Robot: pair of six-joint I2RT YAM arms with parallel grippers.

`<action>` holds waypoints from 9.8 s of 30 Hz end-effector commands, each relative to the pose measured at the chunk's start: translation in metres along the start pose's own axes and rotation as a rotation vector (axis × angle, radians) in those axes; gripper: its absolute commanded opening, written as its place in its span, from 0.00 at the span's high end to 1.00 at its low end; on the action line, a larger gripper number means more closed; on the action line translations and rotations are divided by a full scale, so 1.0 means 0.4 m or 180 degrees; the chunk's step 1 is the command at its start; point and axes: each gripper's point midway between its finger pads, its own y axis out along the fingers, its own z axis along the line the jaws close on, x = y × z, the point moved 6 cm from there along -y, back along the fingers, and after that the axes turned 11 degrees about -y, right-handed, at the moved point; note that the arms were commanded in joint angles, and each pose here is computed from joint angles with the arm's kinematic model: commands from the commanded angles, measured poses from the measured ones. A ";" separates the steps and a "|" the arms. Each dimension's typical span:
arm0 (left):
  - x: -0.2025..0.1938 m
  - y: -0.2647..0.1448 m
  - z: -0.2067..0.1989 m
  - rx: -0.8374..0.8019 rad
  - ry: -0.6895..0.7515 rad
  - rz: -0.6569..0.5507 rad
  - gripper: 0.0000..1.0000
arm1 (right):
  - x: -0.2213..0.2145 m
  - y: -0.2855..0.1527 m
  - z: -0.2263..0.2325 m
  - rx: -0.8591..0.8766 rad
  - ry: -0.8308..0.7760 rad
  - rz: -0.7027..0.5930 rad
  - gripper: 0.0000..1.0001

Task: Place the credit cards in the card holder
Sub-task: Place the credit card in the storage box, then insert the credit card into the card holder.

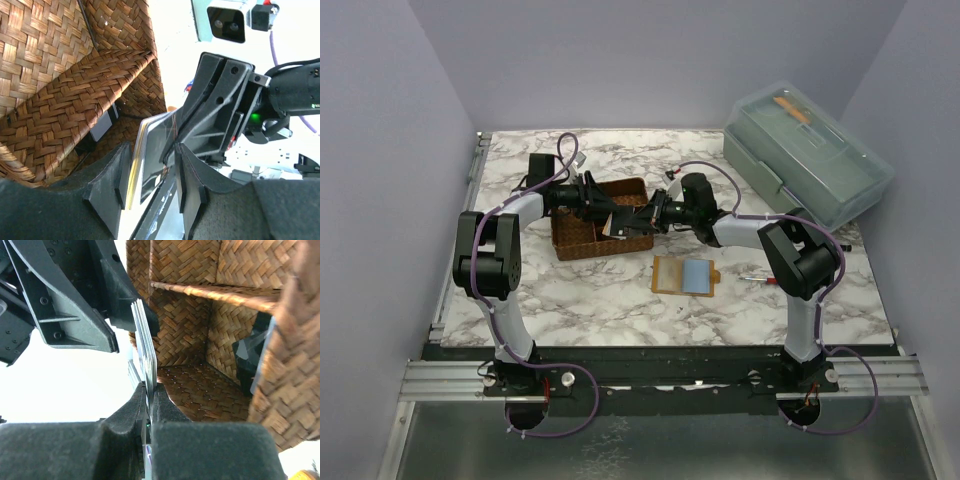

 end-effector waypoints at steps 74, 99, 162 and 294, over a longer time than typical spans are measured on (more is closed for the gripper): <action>-0.126 -0.086 -0.051 -0.0864 0.0343 0.0354 0.68 | 0.061 -0.057 0.015 0.1098 -0.0082 0.0261 1.00; -0.095 -0.085 -0.031 -0.0852 0.0166 0.0251 0.81 | 0.052 -0.034 0.033 0.1208 -0.0123 0.0375 1.00; -0.070 -0.116 0.021 -0.0636 -0.0069 -0.0236 1.00 | 0.066 -0.105 -0.024 0.0278 -0.0170 0.0289 1.00; -0.512 0.292 0.075 0.2085 0.1689 0.0640 0.75 | -0.266 -0.348 -0.228 -0.0928 0.0253 0.0357 0.96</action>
